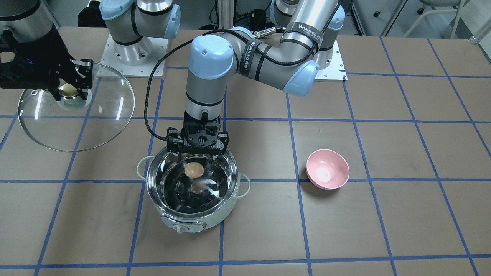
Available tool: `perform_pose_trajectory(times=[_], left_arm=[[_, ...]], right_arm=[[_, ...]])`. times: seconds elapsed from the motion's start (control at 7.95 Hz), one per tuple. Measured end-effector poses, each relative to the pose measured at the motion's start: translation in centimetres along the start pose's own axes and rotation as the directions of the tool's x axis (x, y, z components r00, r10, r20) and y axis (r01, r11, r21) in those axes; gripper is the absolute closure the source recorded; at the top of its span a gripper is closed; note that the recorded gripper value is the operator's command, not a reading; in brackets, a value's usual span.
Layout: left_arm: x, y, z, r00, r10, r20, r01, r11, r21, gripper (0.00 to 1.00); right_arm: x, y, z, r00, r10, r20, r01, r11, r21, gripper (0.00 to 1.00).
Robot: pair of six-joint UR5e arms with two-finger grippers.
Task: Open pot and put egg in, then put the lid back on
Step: 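Release the egg into the pot and raise the left gripper away, then carry the glass lid back over the pot with the right gripper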
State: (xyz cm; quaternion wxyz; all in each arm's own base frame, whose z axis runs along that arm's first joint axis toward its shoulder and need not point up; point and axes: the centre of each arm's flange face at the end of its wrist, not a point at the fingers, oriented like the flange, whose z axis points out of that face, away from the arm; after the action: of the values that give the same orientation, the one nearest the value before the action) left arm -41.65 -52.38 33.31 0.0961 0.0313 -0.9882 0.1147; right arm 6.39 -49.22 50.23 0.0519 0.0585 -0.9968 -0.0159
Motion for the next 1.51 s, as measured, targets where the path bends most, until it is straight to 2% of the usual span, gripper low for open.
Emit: perform_pose_trajectory(times=[0.13,0.25,0.5,0.63,0.88,1.13,1.26,1.51], left_arm=[[0.1,0.3,-2.5,1.000,0.005,-0.008,-0.004,1.000,0.020,0.00],[-0.5,0.8,-6.0,1.000,0.016,0.003,-0.016,1.000,0.012,0.00],[-6.3,0.1,-13.1,0.994,0.055,0.099,-0.054,0.998,-0.018,0.00],[-10.3,-1.2,-15.1,0.988,0.049,0.146,-0.045,0.998,-0.036,0.00],[-17.2,-2.9,-17.6,0.972,0.129,0.195,-0.110,0.988,-0.109,0.00],[-21.1,-3.2,-19.4,0.959,0.182,0.219,-0.149,0.976,-0.160,0.00],[-23.0,-3.2,-20.1,0.956,0.186,0.228,-0.145,0.972,-0.187,0.00],[-26.7,-4.2,-21.3,0.961,0.142,0.238,-0.098,0.977,-0.190,0.00]], right_arm=[[1.5,0.1,0.1,1.000,0.013,0.004,-0.013,1.000,-0.005,1.00],[2.3,0.2,0.2,1.000,0.018,0.008,-0.018,1.000,-0.008,1.00],[2.6,0.2,0.2,1.000,0.021,0.016,-0.020,1.000,-0.007,1.00],[2.4,0.3,0.1,0.999,0.024,0.022,-0.024,1.000,-0.002,1.00],[0.9,-0.5,-0.4,0.999,0.009,0.033,-0.011,0.999,0.051,1.00],[-2.5,-2.0,-0.5,0.999,-0.028,0.032,0.024,0.993,0.116,1.00],[-5.0,-2.5,-0.5,0.998,-0.048,0.031,0.043,0.989,0.145,1.00],[-10.3,-3.7,0.5,0.997,-0.059,0.047,0.050,0.984,0.170,1.00]])
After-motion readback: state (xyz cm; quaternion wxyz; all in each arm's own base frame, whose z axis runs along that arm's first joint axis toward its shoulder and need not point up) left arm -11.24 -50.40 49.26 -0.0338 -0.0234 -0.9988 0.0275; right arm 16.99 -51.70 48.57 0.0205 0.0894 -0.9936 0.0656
